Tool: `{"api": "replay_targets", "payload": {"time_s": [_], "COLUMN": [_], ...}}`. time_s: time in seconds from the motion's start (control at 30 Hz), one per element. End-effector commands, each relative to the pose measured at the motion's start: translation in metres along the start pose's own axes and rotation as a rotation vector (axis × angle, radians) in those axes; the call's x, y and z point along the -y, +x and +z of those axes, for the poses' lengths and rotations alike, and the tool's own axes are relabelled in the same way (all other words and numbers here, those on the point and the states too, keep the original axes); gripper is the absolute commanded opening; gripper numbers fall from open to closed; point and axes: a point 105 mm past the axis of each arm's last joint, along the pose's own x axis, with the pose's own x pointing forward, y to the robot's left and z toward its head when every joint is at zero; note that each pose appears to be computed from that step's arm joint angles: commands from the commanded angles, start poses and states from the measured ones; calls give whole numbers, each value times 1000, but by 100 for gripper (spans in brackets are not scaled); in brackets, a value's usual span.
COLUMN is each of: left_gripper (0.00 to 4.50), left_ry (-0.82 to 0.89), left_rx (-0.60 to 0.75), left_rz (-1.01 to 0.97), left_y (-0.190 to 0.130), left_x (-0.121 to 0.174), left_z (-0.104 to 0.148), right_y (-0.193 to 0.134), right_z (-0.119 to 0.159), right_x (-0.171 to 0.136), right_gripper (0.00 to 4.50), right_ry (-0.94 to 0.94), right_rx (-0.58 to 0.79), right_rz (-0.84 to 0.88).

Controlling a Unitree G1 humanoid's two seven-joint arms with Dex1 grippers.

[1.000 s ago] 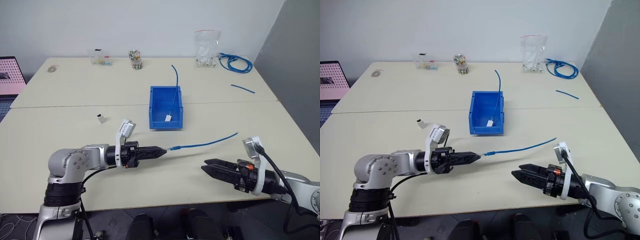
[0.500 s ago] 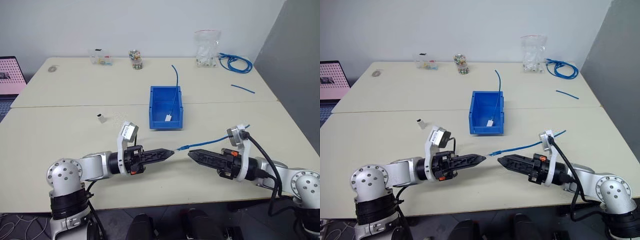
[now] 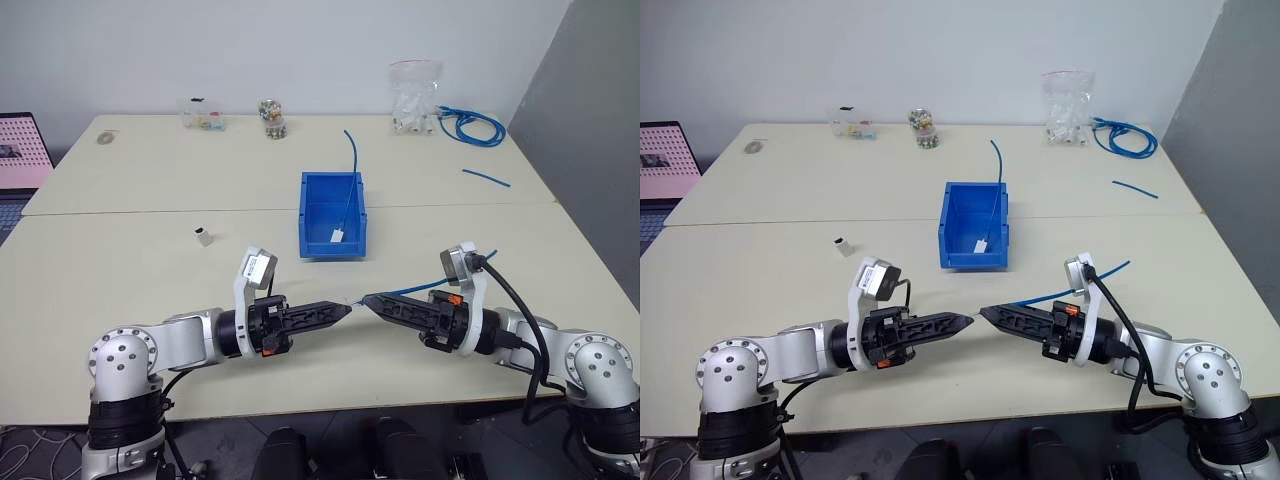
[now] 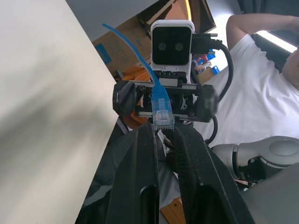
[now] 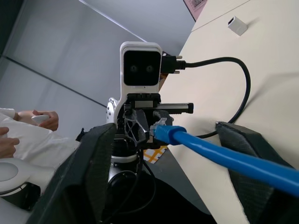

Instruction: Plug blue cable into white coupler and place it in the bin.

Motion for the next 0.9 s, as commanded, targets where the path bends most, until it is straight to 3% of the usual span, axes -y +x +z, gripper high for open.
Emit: {"api": "replay_targets", "payload": {"time_s": [0.03,0.37,0.57,0.63,0.9], "left_gripper": [22,22,22,92,232], "left_ry": [16,7,24,46,222], "left_rx": [-3,3,13,-42,-265], "left_rz": [-27,-28,-21,-37,42], "left_y": [2,4,4,1,-29], "left_x": [8,8,9,13,13], "left_z": [0,-2,-2,-10,-37], "right_y": [0,-2,-2,-2,0], "right_z": [7,4,5,9,23], "right_x": [-11,-15,-17,-15,-6], "right_gripper": [233,13,12,12,12], "right_ry": [-2,19,14,4,-31], "right_rx": [26,18,2,-3,-28], "right_rz": [47,60,63,55,48]}}
